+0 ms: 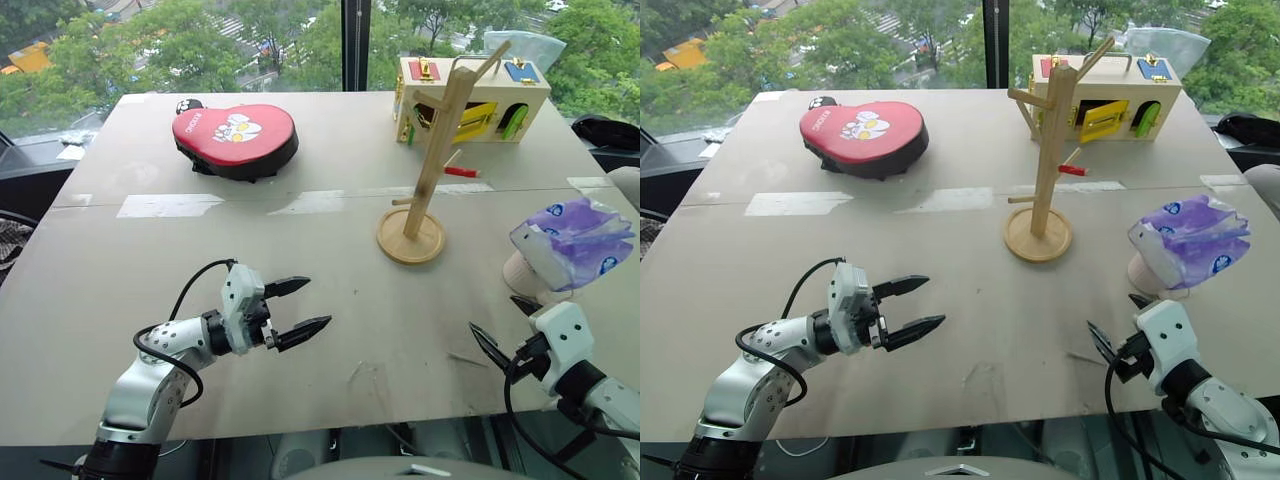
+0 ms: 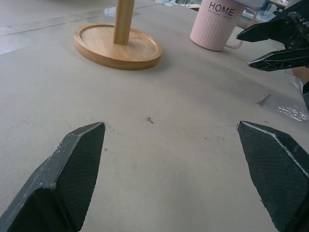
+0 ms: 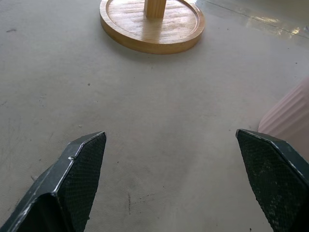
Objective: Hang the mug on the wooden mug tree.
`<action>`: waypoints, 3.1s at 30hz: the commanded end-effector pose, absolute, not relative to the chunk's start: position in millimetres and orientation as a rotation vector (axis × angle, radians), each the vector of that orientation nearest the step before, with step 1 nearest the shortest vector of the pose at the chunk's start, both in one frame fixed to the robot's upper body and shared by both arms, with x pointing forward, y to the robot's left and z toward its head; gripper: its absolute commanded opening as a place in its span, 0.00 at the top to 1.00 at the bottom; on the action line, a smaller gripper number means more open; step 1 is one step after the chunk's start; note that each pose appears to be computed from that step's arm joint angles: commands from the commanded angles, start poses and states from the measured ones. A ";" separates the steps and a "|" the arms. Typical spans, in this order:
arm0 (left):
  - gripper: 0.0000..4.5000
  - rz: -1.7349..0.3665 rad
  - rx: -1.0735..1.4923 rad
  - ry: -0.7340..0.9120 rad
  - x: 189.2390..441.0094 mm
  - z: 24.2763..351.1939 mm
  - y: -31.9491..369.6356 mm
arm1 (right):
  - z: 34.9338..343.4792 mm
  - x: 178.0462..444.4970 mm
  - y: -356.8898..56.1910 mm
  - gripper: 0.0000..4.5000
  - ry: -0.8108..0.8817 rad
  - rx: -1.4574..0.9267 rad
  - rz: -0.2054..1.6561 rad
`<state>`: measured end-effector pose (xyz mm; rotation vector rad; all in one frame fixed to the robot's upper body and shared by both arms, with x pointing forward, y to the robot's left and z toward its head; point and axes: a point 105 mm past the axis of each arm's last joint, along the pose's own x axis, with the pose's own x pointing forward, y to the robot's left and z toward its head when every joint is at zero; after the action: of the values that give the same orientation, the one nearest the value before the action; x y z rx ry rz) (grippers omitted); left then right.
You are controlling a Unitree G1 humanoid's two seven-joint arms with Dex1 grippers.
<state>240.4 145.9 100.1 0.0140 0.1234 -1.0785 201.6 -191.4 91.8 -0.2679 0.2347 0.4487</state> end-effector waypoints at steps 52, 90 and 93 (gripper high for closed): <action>0.00 -1.422 0.066 -0.112 214.3 167.2 92.5 | 192.8 228.4 -228.8 0.97 0.283 -1.157 0.396; 0.00 -1.369 0.064 -0.165 214.8 166.9 90.1 | 157.0 319.0 -363.6 0.97 0.347 -0.931 0.115; 0.00 -1.368 0.066 -0.166 215.3 168.5 91.4 | 153.1 314.5 -363.1 0.97 0.367 -0.876 0.164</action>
<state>220.6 94.9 160.0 0.0473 -0.1245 -1.3467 314.7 -358.9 130.3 -0.8622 0.4189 0.1805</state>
